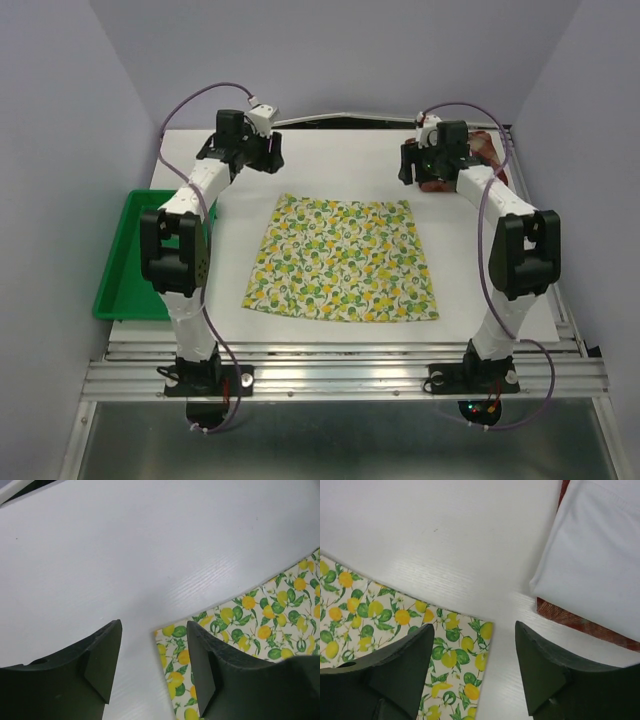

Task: Fold and stack the skirts
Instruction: Flatten the skirt out

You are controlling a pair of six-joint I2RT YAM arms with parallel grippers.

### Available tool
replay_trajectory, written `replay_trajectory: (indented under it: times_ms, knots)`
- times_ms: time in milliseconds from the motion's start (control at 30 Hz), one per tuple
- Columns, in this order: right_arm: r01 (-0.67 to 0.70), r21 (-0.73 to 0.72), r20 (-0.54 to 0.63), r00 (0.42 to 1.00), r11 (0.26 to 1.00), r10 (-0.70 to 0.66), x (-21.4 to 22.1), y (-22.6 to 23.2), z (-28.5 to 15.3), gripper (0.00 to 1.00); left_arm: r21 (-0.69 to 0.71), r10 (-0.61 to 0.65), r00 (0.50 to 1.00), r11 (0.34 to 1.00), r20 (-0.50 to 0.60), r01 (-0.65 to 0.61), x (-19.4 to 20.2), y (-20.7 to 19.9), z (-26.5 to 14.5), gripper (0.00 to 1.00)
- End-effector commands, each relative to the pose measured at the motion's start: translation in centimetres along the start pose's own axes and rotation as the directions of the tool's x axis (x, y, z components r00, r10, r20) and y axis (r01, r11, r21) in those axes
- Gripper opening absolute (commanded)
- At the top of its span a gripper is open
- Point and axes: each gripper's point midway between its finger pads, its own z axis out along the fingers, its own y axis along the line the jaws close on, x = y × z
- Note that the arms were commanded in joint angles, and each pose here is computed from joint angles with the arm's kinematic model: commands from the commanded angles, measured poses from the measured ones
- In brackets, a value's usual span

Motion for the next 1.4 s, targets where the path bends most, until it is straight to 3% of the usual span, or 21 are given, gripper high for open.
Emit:
replay_trajectory:
  times_ms: [0, 100, 233, 400, 633, 800, 833, 900, 933, 967, 1067, 1100, 1133, 1167, 1200, 1300, 1367]
  knots:
    - [0.091, -0.111, -0.024, 0.995, 0.990, -0.094, 0.1, 2.1, -4.0, 0.68, -0.010, 0.057, 0.998, 0.998, -0.018, -0.057, -0.5, -1.9, -5.7, 0.61]
    - [0.067, -0.205, -0.134, 0.986, 0.976, -0.096, 3.9, 3.6, -4.4, 0.58, 0.032, 0.011, 0.996, 0.999, -0.092, -0.008, 3.3, -4.3, -8.1, 0.53]
    - [0.027, -0.219, -0.277, 0.957, 0.975, -0.088, 8.5, 3.8, -3.9, 0.51, 0.048, -0.070, 0.966, 0.995, -0.249, 0.085, 10.4, -6.5, -9.5, 0.52]
    - [0.013, -0.223, -0.444, 0.889, 0.975, -0.114, 13.3, 3.7, -4.5, 0.38, 0.065, -0.081, 0.925, 0.991, -0.372, 0.113, 14.8, -7.9, -10.5, 0.43]
    - [0.182, -0.291, -0.561, 0.763, 0.939, -0.322, 20.1, 4.8, -5.8, 0.35, 0.048, -0.121, 0.836, 0.984, -0.535, 0.174, 20.3, -8.0, -8.1, 0.39]
    - [0.248, -0.343, -0.593, 0.691, 0.906, -0.414, 23.3, 6.2, -7.2, 0.33, 0.040, -0.125, 0.811, 0.983, -0.572, 0.179, 20.0, -6.7, -5.0, 0.36]
    - [0.262, -0.364, -0.591, 0.677, 0.894, -0.439, 23.7, 7.0, -7.4, 0.33, 0.036, -0.132, 0.784, 0.981, -0.607, 0.193, 21.2, -6.4, -3.9, 0.34]
    - [0.253, -0.378, -0.598, 0.668, 0.891, -0.443, 24.6, 8.1, -8.3, 0.33, 0.053, -0.126, 0.794, 0.979, -0.595, 0.195, 19.3, -5.9, -2.1, 0.33]
    - [0.244, -0.397, -0.591, 0.670, 0.885, -0.450, 24.6, 9.0, -8.7, 0.34, 0.055, -0.133, 0.765, 0.975, -0.631, 0.215, 20.8, -5.6, -0.7, 0.33]
    - [0.226, -0.423, -0.591, 0.666, 0.877, -0.456, 24.9, 10.5, -9.3, 0.34, 0.063, -0.120, 0.793, 0.979, -0.597, 0.195, 18.2, -4.9, 0.6, 0.33]
    - [0.201, -0.506, -0.547, 0.677, 0.839, -0.492, 25.0, 15.0, -10.6, 0.36, 0.069, -0.099, 0.810, 0.983, -0.578, 0.170, 15.5, -3.8, 4.9, 0.33]
    - [0.185, -0.529, -0.538, 0.681, 0.828, -0.496, 25.0, 16.3, -11.0, 0.37, 0.076, -0.088, 0.815, 0.984, -0.572, 0.160, 14.7, -3.6, 6.1, 0.33]
    - [0.150, -0.580, -0.506, 0.705, 0.801, -0.497, 24.5, 18.3, -11.6, 0.38, 0.083, -0.085, 0.787, 0.982, -0.611, 0.170, 17.0, -3.4, 8.3, 0.33]
    - [0.096, -0.636, -0.482, 0.726, 0.766, -0.491, 24.3, 21.4, -12.5, 0.41, 0.121, -0.013, 0.847, 0.988, -0.532, 0.091, 12.6, -4.1, 9.6, 0.33]
    - [0.084, -0.661, -0.459, 0.741, 0.745, -0.490, 23.9, 22.9, -12.8, 0.41, 0.109, -0.004, 0.863, 0.992, -0.505, 0.069, 11.9, -3.6, 10.4, 0.35]
    - [0.090, -0.724, -0.346, 0.810, 0.684, -0.474, 20.3, 27.3, -13.4, 0.47, 0.247, 0.172, 0.898, 0.966, -0.404, -0.074, 9.7, -8.0, 12.3, 0.47]
    - [0.116, -0.693, -0.297, 0.854, 0.712, -0.428, 16.5, 28.2, -12.8, 0.47, 0.240, 0.222, 0.914, 0.960, -0.338, -0.144, 7.7, -9.9, 12.3, 0.50]
